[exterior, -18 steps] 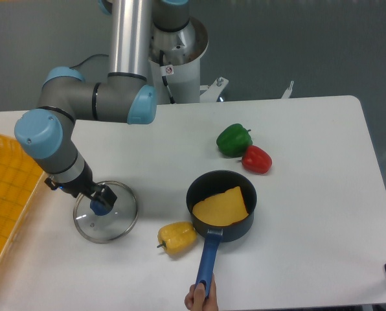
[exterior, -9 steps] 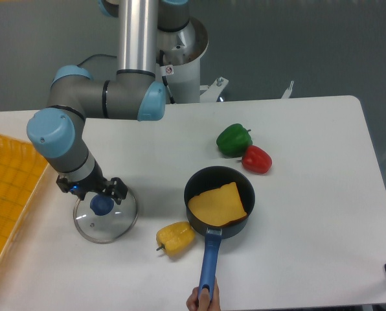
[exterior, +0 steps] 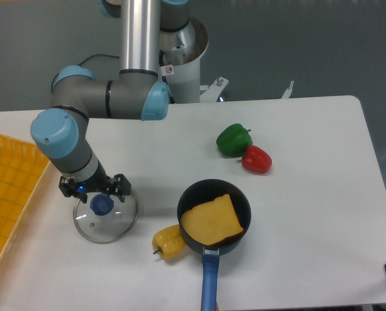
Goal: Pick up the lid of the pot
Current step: 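Lower the gripper around the blue knob of the glass lid, then close the gripper on the blue knob and adjust the grip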
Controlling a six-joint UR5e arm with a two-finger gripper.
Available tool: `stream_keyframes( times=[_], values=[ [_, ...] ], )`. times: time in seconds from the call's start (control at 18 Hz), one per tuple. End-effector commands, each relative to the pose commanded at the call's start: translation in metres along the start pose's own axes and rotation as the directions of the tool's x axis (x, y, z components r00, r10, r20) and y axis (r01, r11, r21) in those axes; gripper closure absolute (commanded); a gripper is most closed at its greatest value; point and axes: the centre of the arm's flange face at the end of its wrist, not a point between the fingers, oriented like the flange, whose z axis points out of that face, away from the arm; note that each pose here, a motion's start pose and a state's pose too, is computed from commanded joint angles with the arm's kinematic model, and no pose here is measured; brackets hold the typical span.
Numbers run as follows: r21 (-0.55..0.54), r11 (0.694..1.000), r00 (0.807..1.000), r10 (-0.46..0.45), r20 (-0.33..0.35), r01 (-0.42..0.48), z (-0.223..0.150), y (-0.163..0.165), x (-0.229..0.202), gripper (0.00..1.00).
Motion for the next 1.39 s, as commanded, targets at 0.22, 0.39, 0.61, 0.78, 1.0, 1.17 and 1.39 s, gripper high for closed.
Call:
stream_keyframes(
  times=[0.22, 0.39, 0.61, 0.78, 1.0, 1.17, 1.39],
  values=[
    [0.013, 0.995, 0.995, -0.099, -0.004, 0.099, 0.001, -0.002, 0.0, 0.0],
    [0.062, 0.992, 0.994, -0.109, -0.011, 0.11, -0.001, -0.006, 0.002, 0.0],
    [0.044, 0.995, 0.995, -0.095, 0.026, 0.094, 0.016, -0.002, 0.019, 0.0],
    [0.017, 0.992, 0.992, -0.122, 0.031, 0.121, 0.03, 0.006, 0.021, 0.0],
    [-0.001, 0.993, 0.992, -0.12, 0.035, 0.12, 0.04, 0.013, 0.022, 0.0],
    [-0.004, 0.993, 0.993, -0.116, 0.037, 0.117, 0.044, 0.011, 0.023, 0.0],
    [-0.008, 0.993, 0.992, -0.121, 0.046, 0.122, 0.047, 0.008, 0.023, 0.0]
  ],
)
